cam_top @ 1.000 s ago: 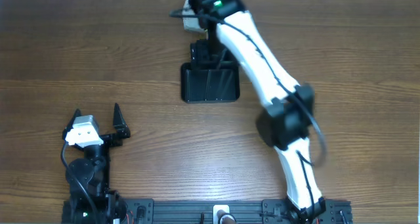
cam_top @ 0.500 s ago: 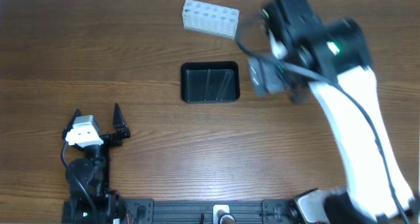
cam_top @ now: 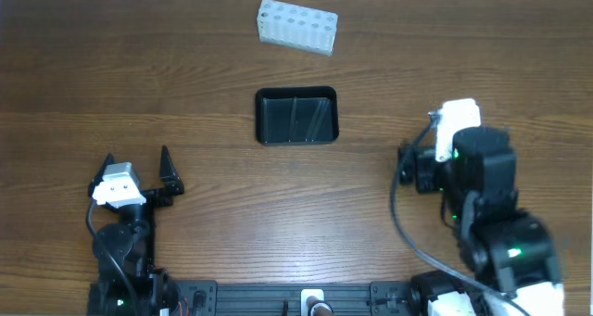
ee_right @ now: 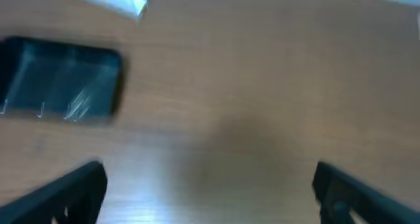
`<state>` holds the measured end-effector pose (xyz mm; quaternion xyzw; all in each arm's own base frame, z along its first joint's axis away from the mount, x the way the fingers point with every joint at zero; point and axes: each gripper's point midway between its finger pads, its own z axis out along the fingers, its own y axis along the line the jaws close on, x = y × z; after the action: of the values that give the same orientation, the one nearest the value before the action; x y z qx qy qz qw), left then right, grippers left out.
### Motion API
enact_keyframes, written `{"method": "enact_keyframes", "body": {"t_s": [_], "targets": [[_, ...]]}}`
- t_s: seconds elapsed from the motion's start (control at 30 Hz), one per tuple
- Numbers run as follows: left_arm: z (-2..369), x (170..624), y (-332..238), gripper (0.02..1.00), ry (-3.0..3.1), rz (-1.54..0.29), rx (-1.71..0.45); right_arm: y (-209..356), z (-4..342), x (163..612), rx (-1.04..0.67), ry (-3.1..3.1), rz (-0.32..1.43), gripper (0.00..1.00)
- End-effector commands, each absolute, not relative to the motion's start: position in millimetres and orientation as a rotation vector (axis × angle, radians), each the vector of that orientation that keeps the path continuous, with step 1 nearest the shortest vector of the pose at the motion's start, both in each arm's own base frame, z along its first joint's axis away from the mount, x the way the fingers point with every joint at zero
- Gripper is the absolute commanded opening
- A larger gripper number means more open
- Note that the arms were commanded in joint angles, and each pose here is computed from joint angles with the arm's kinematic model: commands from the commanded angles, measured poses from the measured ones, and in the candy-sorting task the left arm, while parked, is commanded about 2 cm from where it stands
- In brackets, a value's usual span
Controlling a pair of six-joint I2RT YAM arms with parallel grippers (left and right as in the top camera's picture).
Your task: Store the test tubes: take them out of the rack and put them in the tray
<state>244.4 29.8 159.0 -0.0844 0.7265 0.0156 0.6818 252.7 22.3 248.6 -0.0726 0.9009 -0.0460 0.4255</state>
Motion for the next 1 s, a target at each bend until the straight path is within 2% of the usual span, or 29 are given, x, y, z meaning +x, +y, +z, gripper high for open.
{"method": "enact_keyframes", "body": {"t_s": [0.03, 0.37, 0.63, 0.87, 1.0], "targets": [[158.9, 244.1, 31.0, 0.998, 1.626, 0.047, -0.183, 15.3, 239.4, 275.6, -0.296, 1.988, -0.244, 0.993], [158.9, 244.1, 31.0, 0.998, 1.626, 0.047, -0.183, 6.7, 187.5, 268.0, -0.204, 1.756, -0.244, 0.993], [158.9, 244.1, 31.0, 0.996, 1.626, 0.047, -0.183, -24.4, 135.1, 258.4, -0.098, 1.752, -0.321, 0.991], [158.9, 244.1, 31.0, 0.998, 1.626, 0.047, -0.183, -35.4, 114.2, 247.8, -0.076, 1.843, -0.354, 0.991], [158.9, 244.1, 31.0, 0.996, 1.626, 0.047, -0.183, -33.9, 140.4, 246.4, -0.062, 1.728, -0.345, 0.993]]}}
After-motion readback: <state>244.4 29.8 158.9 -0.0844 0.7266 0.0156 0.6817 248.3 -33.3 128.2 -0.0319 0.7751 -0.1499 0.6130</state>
